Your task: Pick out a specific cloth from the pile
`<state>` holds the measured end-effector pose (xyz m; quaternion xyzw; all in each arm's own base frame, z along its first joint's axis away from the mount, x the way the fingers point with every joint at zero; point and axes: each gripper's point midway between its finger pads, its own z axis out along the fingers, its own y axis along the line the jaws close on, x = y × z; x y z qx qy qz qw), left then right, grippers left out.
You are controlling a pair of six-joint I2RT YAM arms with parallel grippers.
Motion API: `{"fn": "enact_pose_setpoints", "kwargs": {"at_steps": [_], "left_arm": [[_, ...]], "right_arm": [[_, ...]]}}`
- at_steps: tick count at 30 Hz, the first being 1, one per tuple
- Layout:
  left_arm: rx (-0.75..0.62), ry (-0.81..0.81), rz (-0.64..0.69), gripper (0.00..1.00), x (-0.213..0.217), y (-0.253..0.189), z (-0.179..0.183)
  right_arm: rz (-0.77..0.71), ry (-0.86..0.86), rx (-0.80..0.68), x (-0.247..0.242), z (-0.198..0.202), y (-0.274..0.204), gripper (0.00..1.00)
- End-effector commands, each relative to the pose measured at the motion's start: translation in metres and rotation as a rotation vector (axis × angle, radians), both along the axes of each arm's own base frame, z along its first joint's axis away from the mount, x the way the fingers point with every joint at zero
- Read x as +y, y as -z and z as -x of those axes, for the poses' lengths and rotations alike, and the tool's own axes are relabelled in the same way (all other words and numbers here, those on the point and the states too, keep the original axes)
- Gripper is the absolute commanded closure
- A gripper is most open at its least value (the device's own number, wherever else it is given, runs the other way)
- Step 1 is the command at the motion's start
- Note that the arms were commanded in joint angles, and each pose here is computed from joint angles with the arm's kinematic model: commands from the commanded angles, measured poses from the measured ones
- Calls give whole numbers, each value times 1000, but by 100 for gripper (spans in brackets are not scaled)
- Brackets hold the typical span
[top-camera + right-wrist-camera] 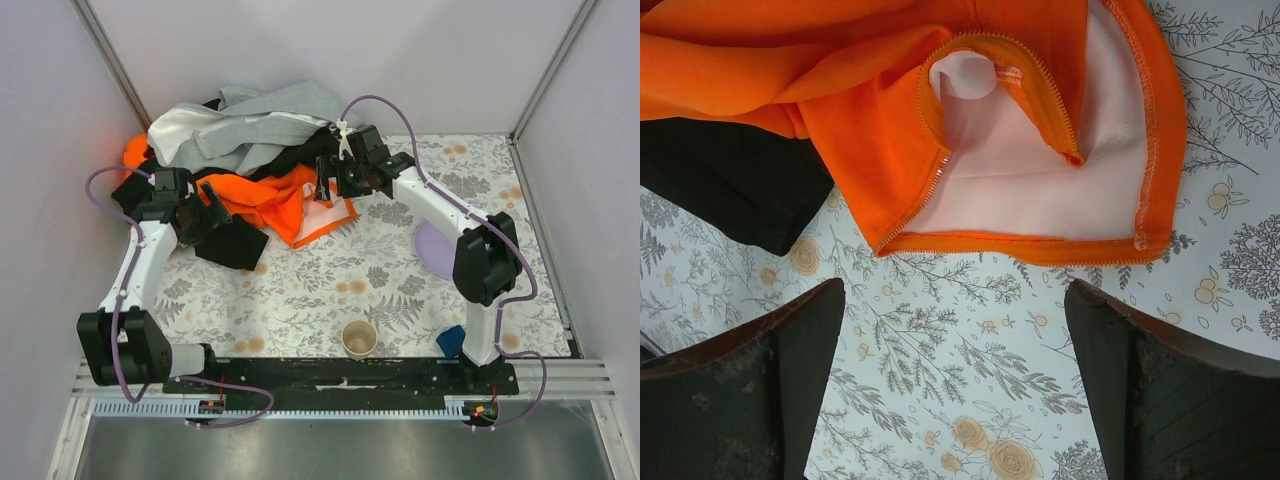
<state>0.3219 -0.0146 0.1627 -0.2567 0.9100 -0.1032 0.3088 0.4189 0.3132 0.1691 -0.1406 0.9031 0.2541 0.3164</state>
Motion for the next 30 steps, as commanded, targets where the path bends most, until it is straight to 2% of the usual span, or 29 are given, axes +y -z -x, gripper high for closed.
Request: {"fn": "enact_pose_setpoints", "kwargs": {"at_steps": [1,6,12,15,22,24,25,28,29,30], "left_arm": [[48,-45,-101,7,20,11,-21],[111,-40,-154,8,19,22,-57],[223,30,-335,7,-12,33,-93],[295,48,-343,7,-24,57,-99],[370,74,-338,9,-32,93,-104],[380,83,-337,16,-33,100,-105],[379,92,-335,24,-34,102,-107],[363,111,-334,64,-36,102,-115],[352,119,-332,73,-38,100,-120],[342,123,-330,91,-39,98,-125]], "right_arm": [[-22,-21,-34,5,-4,-15,2],[-9,-26,-30,2,0,-12,2],[17,-26,-36,-5,4,-11,2],[28,-21,-43,-11,4,-13,2],[44,-13,-39,-22,7,-11,2],[44,-12,-34,-24,8,-9,2],[44,-10,-35,-24,8,-10,2],[41,-17,-34,-23,8,-11,2],[38,-19,-32,-22,8,-11,2],[38,-20,-34,-22,8,-11,2]]}}
